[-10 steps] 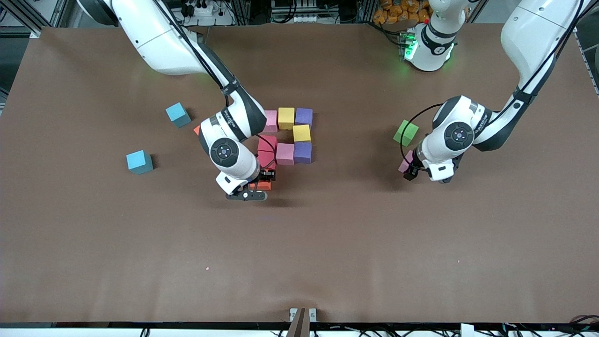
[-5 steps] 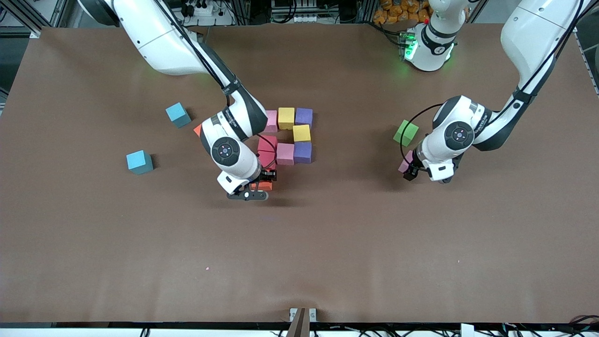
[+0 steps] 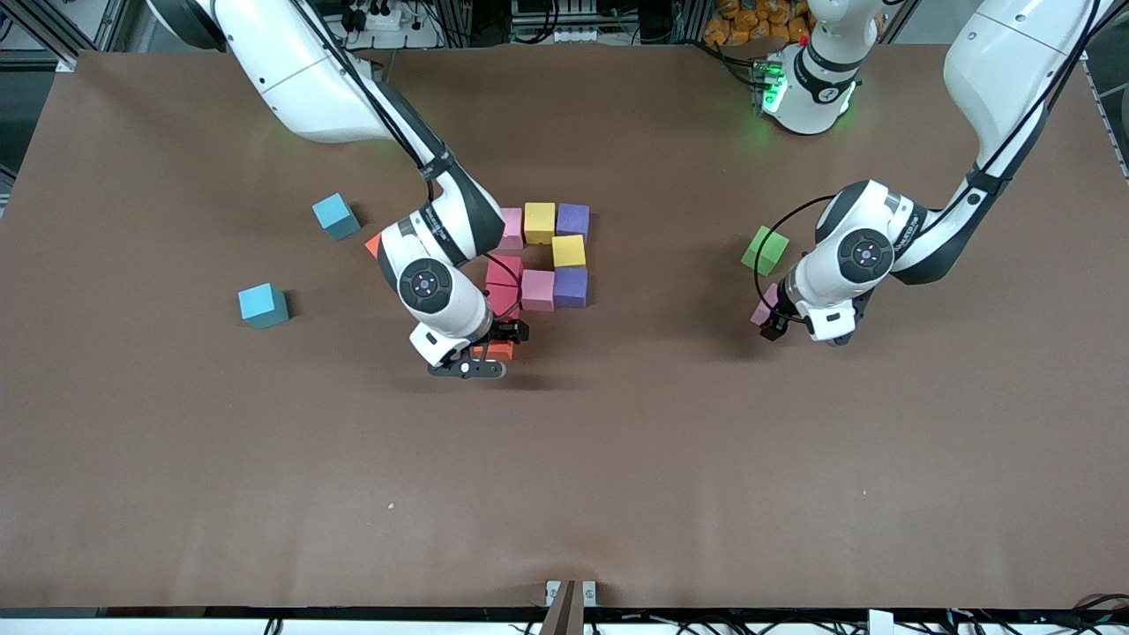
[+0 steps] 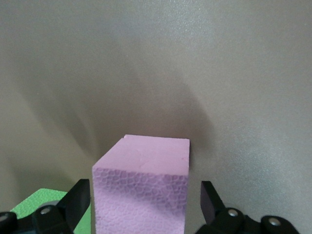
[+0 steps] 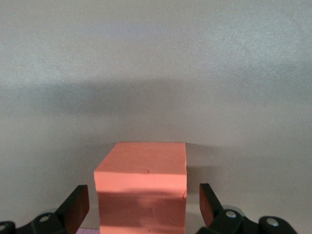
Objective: Form number 2 with 11 blocks
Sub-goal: 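Withdraw the right gripper while the left gripper carries pink toward the figure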
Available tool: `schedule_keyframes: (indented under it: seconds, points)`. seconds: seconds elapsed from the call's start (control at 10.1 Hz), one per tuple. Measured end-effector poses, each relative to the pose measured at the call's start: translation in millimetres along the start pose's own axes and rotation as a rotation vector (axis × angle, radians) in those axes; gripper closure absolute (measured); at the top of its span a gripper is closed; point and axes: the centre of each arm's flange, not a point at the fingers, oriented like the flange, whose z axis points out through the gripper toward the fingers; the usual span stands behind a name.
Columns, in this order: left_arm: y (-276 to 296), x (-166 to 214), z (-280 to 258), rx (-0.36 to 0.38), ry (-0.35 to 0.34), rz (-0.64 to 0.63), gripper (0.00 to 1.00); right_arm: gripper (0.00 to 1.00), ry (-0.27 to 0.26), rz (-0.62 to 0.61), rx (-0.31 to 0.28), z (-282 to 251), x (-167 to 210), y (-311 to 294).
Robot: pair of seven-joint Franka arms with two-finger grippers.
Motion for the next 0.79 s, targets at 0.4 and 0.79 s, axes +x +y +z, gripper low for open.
schedule_keyframes:
  seconds: [0.4,0.79]
  points:
    - [-0.5,-0.2,0.9,0.002,-0.001,0.000,0.00,0.00,0.062,-0.019,0.019,-58.7,12.1,2.8]
    - [-0.8,0.0,1.6,0.001,-0.002,0.000,0.00,0.00,0.125,-0.027,0.028,-186.0,8.9,63.9]
